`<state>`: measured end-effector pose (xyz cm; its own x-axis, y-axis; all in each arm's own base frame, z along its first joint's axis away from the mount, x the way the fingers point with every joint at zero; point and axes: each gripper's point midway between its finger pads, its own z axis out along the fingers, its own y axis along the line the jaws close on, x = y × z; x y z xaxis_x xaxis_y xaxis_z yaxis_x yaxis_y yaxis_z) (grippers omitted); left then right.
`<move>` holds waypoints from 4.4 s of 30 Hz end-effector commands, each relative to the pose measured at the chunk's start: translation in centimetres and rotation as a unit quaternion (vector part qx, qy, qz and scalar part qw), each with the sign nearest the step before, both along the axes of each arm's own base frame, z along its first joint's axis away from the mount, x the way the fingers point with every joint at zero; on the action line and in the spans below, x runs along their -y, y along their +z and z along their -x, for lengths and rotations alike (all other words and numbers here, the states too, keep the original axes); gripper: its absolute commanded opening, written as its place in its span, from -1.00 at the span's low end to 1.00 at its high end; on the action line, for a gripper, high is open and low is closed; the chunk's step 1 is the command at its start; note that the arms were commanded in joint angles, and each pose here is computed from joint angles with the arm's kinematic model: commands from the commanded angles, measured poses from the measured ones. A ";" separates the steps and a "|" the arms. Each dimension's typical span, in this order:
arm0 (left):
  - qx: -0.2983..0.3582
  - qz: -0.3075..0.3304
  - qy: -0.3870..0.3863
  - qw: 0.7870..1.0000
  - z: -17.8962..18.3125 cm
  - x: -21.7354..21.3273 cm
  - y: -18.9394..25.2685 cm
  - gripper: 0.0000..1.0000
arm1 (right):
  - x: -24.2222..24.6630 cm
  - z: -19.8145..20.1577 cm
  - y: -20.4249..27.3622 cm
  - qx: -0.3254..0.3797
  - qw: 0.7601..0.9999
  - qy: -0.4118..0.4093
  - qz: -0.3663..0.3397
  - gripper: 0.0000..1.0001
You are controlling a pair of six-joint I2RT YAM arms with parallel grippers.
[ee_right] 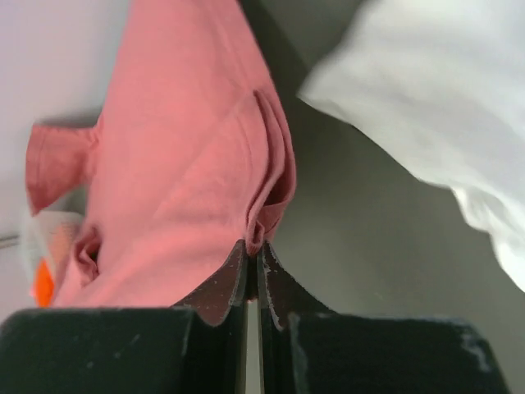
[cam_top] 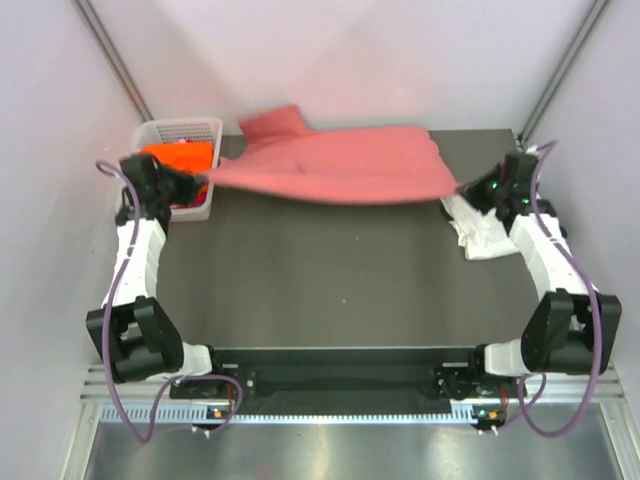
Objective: Fold and stack the t-shirts
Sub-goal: Fold the tshirt
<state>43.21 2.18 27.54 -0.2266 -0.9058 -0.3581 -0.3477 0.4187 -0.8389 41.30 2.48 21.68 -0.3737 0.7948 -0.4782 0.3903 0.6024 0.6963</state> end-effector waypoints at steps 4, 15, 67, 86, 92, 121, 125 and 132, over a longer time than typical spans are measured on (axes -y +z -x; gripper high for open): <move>0.027 -0.051 0.030 0.998 5.4 -0.5 -5.8 -1.00 | 0.8 1.5 -4.9 0.016 1.000 -0.010 0.011 -1.00; -0.098 -0.119 0.060 0.986 14.8 -1.2 -15.3 -1.00 | 2.1 11.8 -13.4 -0.063 0.995 -0.046 0.055 -1.00; 0.013 -0.193 -0.100 0.976 2.4 2.0 -1.5 0.97 | 1.8 0.1 -1.8 0.018 0.969 0.105 0.221 0.47; -0.030 -0.251 -0.151 0.955 -9.7 5.9 -9.5 0.81 | -4.4 -12.6 -8.7 -0.057 0.951 0.198 0.232 0.22; -0.050 -0.270 -0.194 0.942 -12.9 8.5 -12.8 0.71 | -4.3 -16.9 -11.4 -0.068 0.952 0.186 0.233 0.18; -0.115 -0.431 -0.269 0.853 -13.4 11.6 -17.5 0.57 | -4.2 -19.5 -17.5 -0.134 0.934 0.159 0.290 -0.73; -0.128 -0.430 -0.288 0.846 -13.1 12.0 -18.7 0.40 | -4.3 -19.4 -17.5 -0.132 0.934 0.163 0.289 -0.86; -0.142 -0.431 -0.293 0.841 -13.1 12.0 -20.3 0.25 | -4.2 -19.3 -17.5 -0.125 0.938 0.165 0.279 -0.85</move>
